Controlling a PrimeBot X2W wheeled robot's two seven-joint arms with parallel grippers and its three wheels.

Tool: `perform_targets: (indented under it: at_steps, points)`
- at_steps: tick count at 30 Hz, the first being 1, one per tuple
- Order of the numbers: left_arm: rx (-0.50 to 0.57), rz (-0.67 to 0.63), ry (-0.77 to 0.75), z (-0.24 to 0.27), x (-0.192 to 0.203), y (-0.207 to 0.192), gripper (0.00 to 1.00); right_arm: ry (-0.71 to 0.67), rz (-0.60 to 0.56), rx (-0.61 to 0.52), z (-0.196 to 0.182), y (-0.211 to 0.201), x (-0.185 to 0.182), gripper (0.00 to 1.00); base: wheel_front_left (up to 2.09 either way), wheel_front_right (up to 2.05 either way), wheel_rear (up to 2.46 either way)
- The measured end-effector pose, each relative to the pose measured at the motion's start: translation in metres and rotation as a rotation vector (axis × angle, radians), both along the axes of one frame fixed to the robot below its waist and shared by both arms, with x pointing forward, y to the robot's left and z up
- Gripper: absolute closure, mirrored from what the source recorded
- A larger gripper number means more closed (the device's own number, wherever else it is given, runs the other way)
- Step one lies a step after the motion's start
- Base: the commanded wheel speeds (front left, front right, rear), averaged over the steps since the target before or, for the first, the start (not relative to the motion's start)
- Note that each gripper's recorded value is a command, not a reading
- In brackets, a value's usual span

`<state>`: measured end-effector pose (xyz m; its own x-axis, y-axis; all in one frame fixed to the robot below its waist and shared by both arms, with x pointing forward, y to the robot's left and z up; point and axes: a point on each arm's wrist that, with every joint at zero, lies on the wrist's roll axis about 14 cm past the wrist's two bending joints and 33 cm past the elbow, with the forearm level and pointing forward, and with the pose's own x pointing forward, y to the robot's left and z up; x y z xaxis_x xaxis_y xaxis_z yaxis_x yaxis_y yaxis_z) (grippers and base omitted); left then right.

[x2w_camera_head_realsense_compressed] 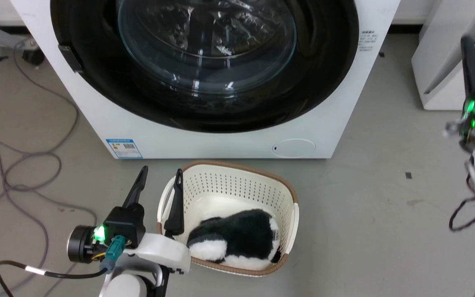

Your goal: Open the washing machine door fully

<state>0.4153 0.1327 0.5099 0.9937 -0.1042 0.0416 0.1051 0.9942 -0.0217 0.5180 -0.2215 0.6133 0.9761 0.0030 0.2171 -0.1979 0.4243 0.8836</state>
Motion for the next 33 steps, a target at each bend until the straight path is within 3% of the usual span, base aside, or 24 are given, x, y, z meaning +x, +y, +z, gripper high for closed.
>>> perform_targets:
  at_steps: [7,19,33]
  points:
    - [0.002,-0.008,-0.008,-0.003,0.013,-0.003,0.00,0.025,0.092,0.002,0.017,0.013,0.042,1.00,0.00,0.00,0.00]
    - [0.002,-0.023,-0.009,-0.012,0.028,-0.008,0.00,0.149,0.268,-0.129,0.026,0.043,0.098,1.00,0.00,0.00,0.00]
    - [-0.003,-0.034,-0.003,-0.027,0.045,-0.012,0.00,0.320,0.493,-0.273,0.014,0.083,0.132,1.00,0.00,0.00,0.00]
